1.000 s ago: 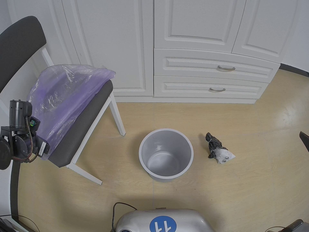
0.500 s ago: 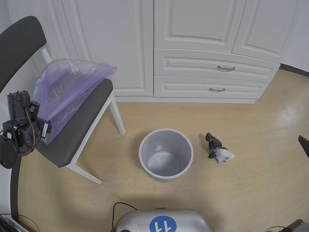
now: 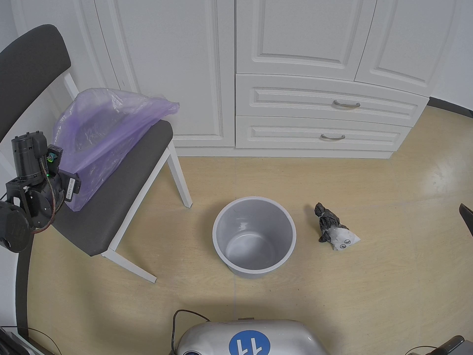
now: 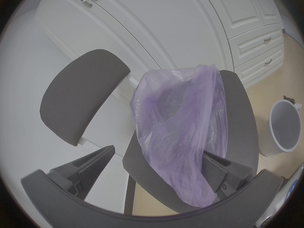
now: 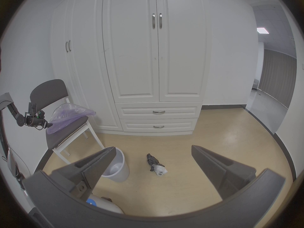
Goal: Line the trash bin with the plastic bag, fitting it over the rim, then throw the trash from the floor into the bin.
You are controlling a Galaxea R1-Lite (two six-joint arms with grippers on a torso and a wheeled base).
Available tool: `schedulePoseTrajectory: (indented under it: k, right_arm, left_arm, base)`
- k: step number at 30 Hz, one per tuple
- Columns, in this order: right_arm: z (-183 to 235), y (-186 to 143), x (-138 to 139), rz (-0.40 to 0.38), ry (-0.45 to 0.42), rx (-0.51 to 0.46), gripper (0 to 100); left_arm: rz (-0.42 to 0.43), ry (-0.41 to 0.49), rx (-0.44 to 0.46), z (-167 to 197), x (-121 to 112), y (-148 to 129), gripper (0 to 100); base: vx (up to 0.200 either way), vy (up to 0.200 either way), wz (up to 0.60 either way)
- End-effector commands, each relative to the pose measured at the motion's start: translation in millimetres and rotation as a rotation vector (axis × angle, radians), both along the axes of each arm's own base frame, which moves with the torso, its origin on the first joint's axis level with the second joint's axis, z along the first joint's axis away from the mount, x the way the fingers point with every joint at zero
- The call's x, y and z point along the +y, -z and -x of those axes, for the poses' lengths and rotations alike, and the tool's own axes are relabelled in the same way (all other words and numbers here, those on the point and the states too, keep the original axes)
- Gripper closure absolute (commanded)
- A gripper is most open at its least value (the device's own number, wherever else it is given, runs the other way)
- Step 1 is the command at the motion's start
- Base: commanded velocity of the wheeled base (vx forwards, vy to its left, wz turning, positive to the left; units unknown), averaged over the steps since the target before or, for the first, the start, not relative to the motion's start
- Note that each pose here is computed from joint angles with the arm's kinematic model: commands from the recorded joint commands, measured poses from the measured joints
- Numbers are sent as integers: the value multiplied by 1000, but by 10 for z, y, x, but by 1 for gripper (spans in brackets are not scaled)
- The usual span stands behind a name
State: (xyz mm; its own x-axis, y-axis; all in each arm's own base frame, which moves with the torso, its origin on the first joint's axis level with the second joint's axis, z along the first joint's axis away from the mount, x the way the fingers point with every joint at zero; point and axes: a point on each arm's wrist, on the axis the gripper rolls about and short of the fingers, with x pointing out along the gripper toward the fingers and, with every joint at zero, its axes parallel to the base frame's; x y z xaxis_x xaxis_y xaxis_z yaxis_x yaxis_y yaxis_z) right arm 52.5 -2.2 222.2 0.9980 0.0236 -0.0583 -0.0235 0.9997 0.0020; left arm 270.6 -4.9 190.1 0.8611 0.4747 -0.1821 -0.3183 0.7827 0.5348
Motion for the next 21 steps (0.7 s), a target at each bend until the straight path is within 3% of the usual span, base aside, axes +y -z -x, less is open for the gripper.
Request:
schedulePoseTrajectory:
  k: [1, 4, 5, 13, 21]
  right_arm:
    - [10, 4, 1, 0, -1, -3, 0]
    - [23, 5, 3, 4, -1, -8, 0]
    - [26, 11, 4, 5, -4, -7, 0]
    - [-1, 95, 16, 28, -32, 26, 0]
    - [19, 86, 19, 71, -39, -11, 0]
  left_arm:
    - [1, -1, 4, -16, 1, 14, 0]
    - [1, 2, 2, -16, 4, 6, 0]
    - [4, 5, 1, -21, 3, 6, 100]
    - [59, 0, 13, 115, 13, 126, 100]
    - [159, 139, -130, 506, -6, 65, 100]
  base:
    - [0, 0, 0]
    - [0, 0, 0]
    - [0, 0, 0]
    - [0, 0, 0]
    - [0, 0, 0]
